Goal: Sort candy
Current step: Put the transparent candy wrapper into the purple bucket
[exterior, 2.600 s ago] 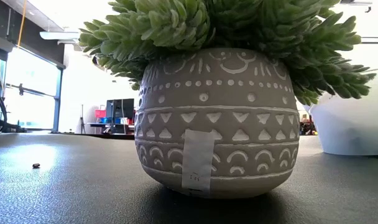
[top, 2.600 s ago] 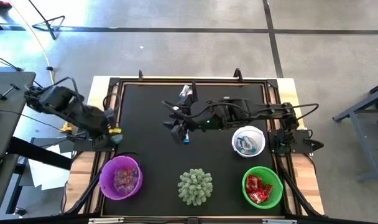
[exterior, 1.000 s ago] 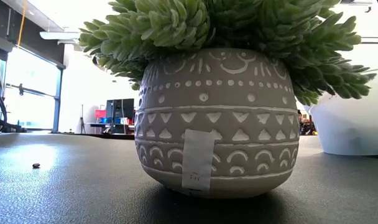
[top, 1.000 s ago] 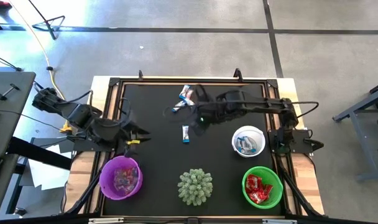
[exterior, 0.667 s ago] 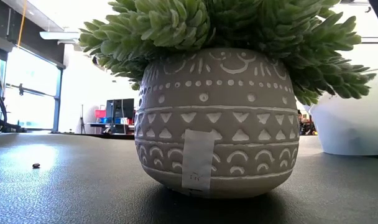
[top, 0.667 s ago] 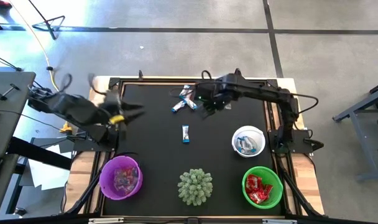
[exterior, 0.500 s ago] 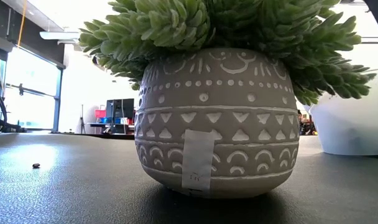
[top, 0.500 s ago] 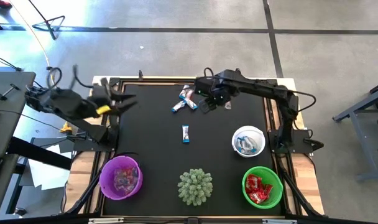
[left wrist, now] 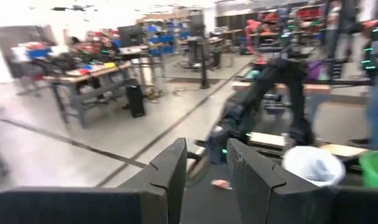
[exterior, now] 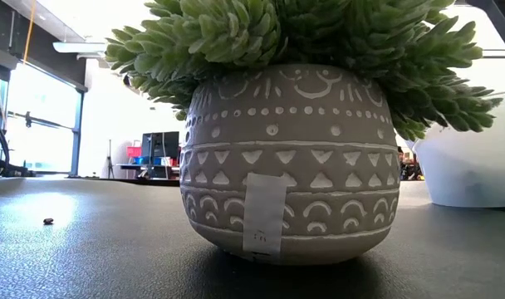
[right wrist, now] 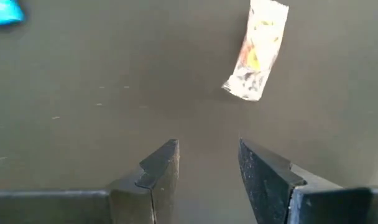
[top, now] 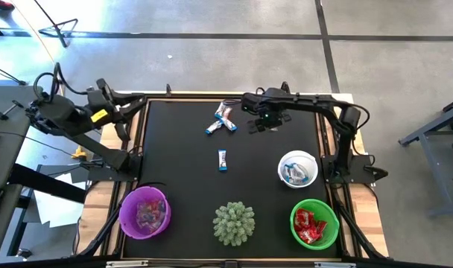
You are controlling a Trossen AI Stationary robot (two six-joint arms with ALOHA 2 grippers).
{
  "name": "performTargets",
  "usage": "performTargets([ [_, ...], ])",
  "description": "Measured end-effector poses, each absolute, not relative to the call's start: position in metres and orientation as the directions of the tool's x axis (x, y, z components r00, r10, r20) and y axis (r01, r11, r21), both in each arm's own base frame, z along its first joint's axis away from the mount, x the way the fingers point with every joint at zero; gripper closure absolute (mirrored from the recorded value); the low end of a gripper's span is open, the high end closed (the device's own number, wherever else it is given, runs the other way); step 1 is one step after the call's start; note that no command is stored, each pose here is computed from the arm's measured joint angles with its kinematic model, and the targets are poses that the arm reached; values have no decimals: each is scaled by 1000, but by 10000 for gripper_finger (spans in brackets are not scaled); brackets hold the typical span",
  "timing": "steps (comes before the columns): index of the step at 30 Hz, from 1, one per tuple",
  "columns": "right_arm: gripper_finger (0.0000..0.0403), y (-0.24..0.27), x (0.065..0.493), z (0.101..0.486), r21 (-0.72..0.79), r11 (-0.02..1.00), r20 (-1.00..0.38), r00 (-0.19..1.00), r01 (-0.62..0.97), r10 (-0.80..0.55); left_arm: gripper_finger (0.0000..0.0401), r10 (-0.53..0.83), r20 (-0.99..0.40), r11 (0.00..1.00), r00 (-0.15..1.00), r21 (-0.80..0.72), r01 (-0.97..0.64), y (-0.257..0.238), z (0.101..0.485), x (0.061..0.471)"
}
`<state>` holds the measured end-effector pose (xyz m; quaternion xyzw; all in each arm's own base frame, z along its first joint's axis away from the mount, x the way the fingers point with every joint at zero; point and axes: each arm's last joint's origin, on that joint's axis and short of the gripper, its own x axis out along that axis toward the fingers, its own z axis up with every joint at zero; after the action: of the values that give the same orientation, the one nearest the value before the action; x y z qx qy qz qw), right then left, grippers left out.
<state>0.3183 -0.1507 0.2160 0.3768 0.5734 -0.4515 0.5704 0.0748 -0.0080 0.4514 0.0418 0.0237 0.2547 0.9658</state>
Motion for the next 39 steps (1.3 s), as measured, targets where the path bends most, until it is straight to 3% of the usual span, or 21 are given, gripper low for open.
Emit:
performTargets([
  [5,242,-162,309,194,-69,307,-996,-49,949,-75,298,592,5,800,806,116,-588,-5,456,73],
  [21,242,-193,287,168,-25,274,-997,-3,961,-80,298,734,64,674,676,51,-737,-1,470,69],
  [39,242,-211,265,146,9,200,-997,26,980,-79,298,739,84,663,669,90,-743,0,475,67],
])
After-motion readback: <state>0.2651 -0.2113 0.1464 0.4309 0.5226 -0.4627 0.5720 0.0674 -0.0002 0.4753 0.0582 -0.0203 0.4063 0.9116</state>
